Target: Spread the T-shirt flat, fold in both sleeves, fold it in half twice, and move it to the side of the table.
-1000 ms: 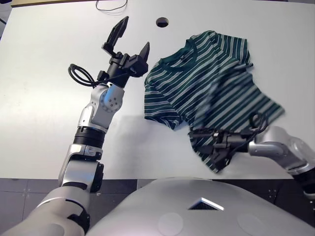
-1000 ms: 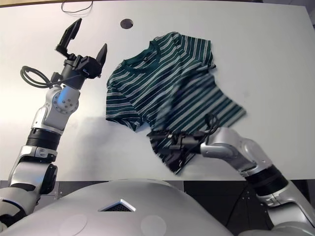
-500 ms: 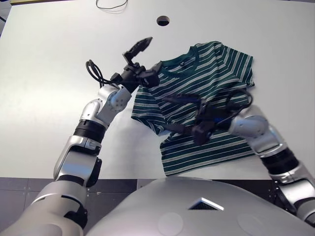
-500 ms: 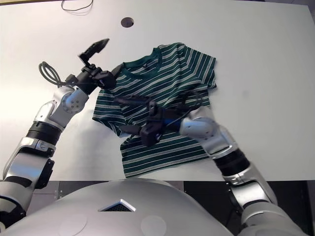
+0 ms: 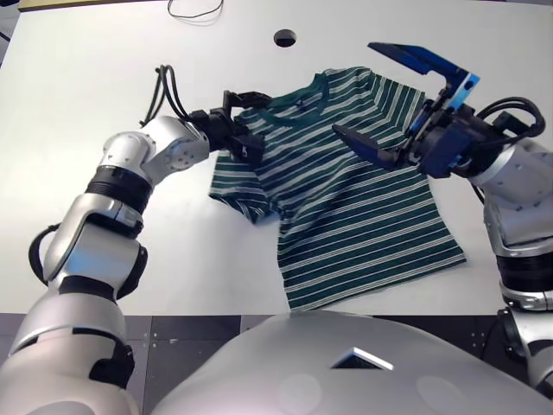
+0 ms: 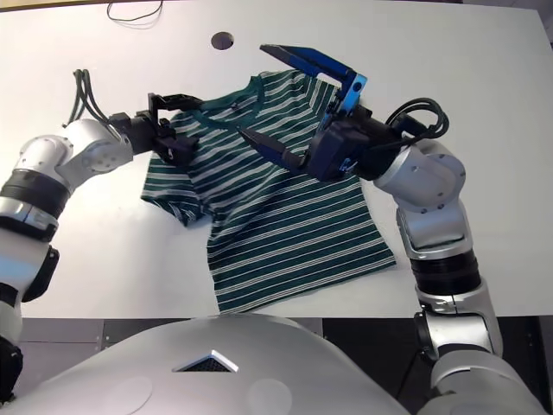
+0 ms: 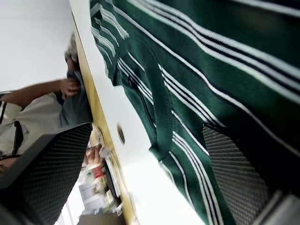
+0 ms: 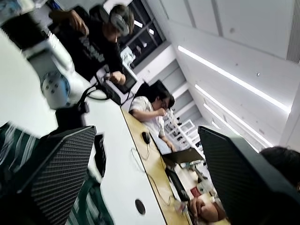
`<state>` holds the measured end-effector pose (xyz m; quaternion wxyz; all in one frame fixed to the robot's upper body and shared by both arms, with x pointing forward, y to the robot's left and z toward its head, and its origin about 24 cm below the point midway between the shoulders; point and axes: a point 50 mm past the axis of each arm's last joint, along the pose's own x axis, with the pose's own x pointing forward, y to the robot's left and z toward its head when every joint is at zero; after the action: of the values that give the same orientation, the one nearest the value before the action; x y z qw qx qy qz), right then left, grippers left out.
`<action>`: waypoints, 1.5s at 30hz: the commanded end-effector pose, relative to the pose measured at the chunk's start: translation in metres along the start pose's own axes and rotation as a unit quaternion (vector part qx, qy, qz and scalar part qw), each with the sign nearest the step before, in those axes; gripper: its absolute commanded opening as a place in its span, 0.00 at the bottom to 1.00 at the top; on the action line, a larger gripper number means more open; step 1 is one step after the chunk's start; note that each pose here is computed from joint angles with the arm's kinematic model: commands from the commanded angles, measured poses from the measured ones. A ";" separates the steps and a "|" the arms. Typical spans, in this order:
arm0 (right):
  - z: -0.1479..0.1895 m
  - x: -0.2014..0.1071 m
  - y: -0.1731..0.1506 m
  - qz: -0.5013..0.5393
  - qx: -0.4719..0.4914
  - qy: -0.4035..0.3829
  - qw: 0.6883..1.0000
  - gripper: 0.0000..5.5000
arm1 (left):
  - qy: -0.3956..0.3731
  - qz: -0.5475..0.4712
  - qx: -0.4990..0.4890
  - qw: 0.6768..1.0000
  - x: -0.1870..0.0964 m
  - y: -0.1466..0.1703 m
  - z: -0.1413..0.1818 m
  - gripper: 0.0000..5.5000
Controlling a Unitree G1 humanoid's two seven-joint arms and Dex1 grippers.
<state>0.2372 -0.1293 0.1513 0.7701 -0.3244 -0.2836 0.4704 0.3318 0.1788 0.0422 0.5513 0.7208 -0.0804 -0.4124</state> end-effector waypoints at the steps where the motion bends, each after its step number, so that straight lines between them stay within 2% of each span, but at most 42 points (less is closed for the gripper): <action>1: -0.026 0.004 -0.010 -0.024 -0.027 0.056 0.998 0.73 | 0.009 0.064 0.059 0.996 0.026 0.028 0.003 0.79; 5: -0.057 0.009 -0.030 -0.084 -0.038 0.118 0.989 0.73 | 0.001 0.143 0.099 0.985 0.045 0.047 0.018 0.79; 8: -0.079 0.016 -0.042 -0.121 -0.039 0.160 0.979 0.73 | 0.012 0.162 0.126 0.979 0.055 0.054 0.024 0.79; 10: -0.099 0.020 -0.047 -0.129 -0.056 0.211 0.967 0.73 | 0.036 0.168 0.128 0.977 0.053 0.056 0.018 0.79; 12: -0.123 0.024 -0.042 -0.105 -0.075 0.275 0.953 0.73 | 0.052 0.228 0.089 0.968 0.044 0.066 0.009 0.79; 15: -0.155 0.028 -0.017 -0.027 -0.095 0.368 0.925 0.73 | 0.076 0.403 -0.027 0.912 0.018 0.092 -0.009 0.79; 17: -0.164 0.029 -0.004 0.005 -0.096 0.399 0.912 0.73 | 0.086 0.467 -0.073 0.877 0.005 0.095 -0.016 0.79; 21: -0.174 0.029 0.026 0.062 -0.082 0.442 0.891 0.73 | 0.101 0.532 -0.168 0.823 -0.014 0.079 -0.021 0.79; 23: -0.178 0.023 0.036 0.071 -0.064 0.468 0.879 0.73 | 0.079 0.563 -0.241 0.786 -0.022 0.070 -0.012 0.79; 26: -0.184 0.006 0.032 0.018 0.024 0.500 0.865 0.73 | 0.032 0.587 -0.364 0.723 -0.033 0.057 0.007 0.79; 27: -0.186 -0.002 0.028 -0.015 0.064 0.511 0.857 0.73 | 0.023 0.584 -0.386 0.714 -0.037 0.051 0.012 0.79; 30: -0.191 -0.028 0.018 -0.098 0.145 0.537 0.825 0.73 | 0.019 0.570 -0.420 0.706 -0.044 0.038 0.021 0.79; 34: -0.195 -0.067 0.013 -0.160 0.182 0.572 0.784 0.73 | 0.036 0.565 -0.436 0.700 -0.053 0.030 0.019 0.79; 38: -0.195 -0.082 0.009 -0.191 0.189 0.581 0.769 0.73 | 0.060 0.559 -0.428 0.708 -0.060 0.024 0.014 0.79; 41: -0.193 -0.075 0.001 -0.213 0.193 0.558 0.778 0.73 | 0.072 0.551 -0.425 0.714 -0.062 0.020 0.011 0.79; 45: -0.183 -0.042 -0.023 -0.264 0.180 0.452 0.833 0.73 | 0.103 0.512 -0.406 0.750 -0.059 0.010 0.000 0.79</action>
<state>0.3606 -0.2315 0.0346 0.9375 -0.2916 0.1700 0.0842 0.2929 0.2005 0.0841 0.9311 0.2837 -0.2282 0.0230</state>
